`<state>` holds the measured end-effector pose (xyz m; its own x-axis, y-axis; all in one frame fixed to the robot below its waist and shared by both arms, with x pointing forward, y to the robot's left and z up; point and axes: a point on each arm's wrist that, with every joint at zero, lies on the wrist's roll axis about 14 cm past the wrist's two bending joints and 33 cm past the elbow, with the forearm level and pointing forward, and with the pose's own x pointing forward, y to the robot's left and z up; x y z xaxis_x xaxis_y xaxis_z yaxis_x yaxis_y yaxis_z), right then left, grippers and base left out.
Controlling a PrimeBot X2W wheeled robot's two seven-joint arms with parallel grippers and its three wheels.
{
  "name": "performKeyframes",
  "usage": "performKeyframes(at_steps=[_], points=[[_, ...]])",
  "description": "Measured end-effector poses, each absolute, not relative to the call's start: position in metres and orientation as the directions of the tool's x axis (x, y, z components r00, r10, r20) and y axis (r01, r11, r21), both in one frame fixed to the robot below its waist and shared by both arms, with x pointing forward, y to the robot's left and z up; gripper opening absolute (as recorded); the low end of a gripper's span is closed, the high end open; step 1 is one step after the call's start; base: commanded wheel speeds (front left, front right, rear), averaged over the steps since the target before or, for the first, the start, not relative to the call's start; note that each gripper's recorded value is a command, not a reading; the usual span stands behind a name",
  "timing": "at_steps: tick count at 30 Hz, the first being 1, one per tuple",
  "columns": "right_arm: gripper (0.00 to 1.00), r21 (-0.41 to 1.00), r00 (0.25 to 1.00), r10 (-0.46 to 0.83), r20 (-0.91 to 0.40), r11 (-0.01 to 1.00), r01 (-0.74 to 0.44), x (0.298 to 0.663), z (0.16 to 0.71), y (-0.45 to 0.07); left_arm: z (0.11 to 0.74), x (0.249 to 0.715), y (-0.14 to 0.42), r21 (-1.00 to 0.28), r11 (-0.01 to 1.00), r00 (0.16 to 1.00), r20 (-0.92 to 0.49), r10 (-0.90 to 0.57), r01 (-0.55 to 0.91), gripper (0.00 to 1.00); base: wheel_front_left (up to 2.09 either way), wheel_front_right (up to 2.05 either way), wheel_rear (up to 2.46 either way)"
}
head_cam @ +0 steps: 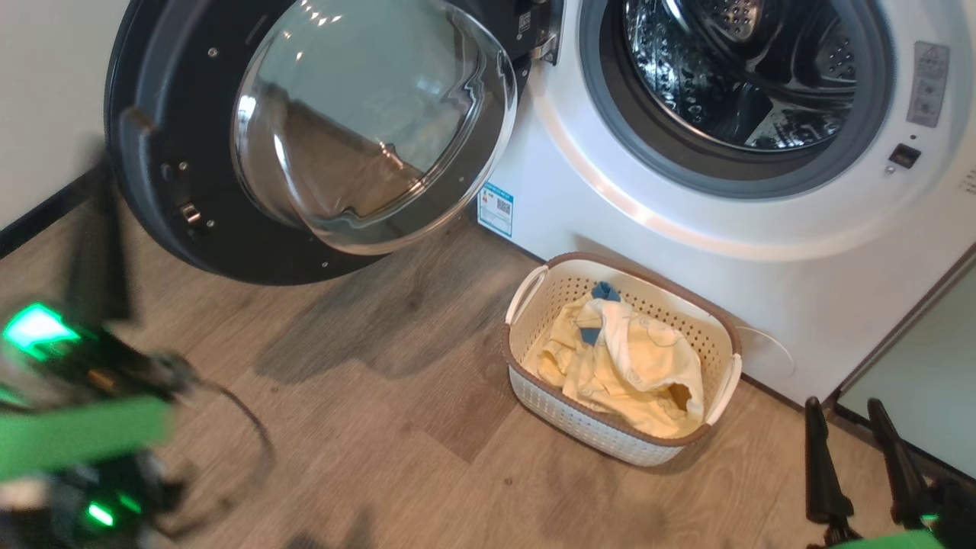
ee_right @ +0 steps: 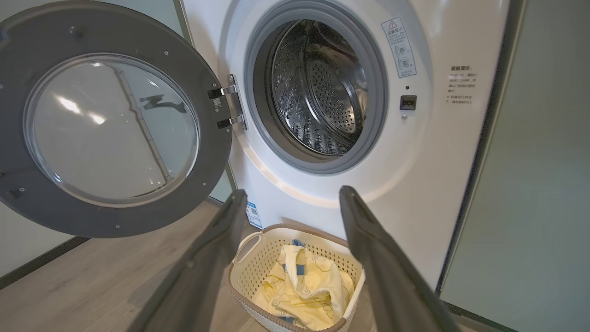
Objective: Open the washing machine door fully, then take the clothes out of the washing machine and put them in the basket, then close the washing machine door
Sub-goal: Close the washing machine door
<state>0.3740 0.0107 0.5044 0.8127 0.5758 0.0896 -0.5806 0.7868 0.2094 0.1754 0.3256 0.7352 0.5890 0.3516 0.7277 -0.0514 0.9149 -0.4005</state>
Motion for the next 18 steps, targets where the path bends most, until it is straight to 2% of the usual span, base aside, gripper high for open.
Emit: performKeyframes(at_steps=[5,8,13,18], points=[[1.00,0.201,0.799,0.593,0.105,0.774,-0.601,0.381,0.507,0.021,0.810,0.154,0.353,-0.313,0.950,0.454,0.847,0.276,0.007,0.00,0.00,0.00,0.00],[1.00,0.196,0.795,0.598,0.104,0.771,-0.606,0.384,0.506,0.024,0.840,0.152,0.379,-0.335,0.941,0.416,0.862,0.288,0.042,0.00,0.00,0.00,0.00],[1.00,0.187,0.791,0.604,0.094,0.770,-0.610,0.382,0.503,0.025,0.869,0.164,0.442,-0.484,0.871,0.419,0.810,0.411,0.081,0.00,0.00,0.00,0.00],[1.00,0.181,0.794,0.599,0.101,0.774,-0.607,0.381,0.506,0.023,0.872,0.179,0.502,-0.646,0.762,0.472,0.686,0.554,0.043,0.00,0.00,0.00,0.00]])
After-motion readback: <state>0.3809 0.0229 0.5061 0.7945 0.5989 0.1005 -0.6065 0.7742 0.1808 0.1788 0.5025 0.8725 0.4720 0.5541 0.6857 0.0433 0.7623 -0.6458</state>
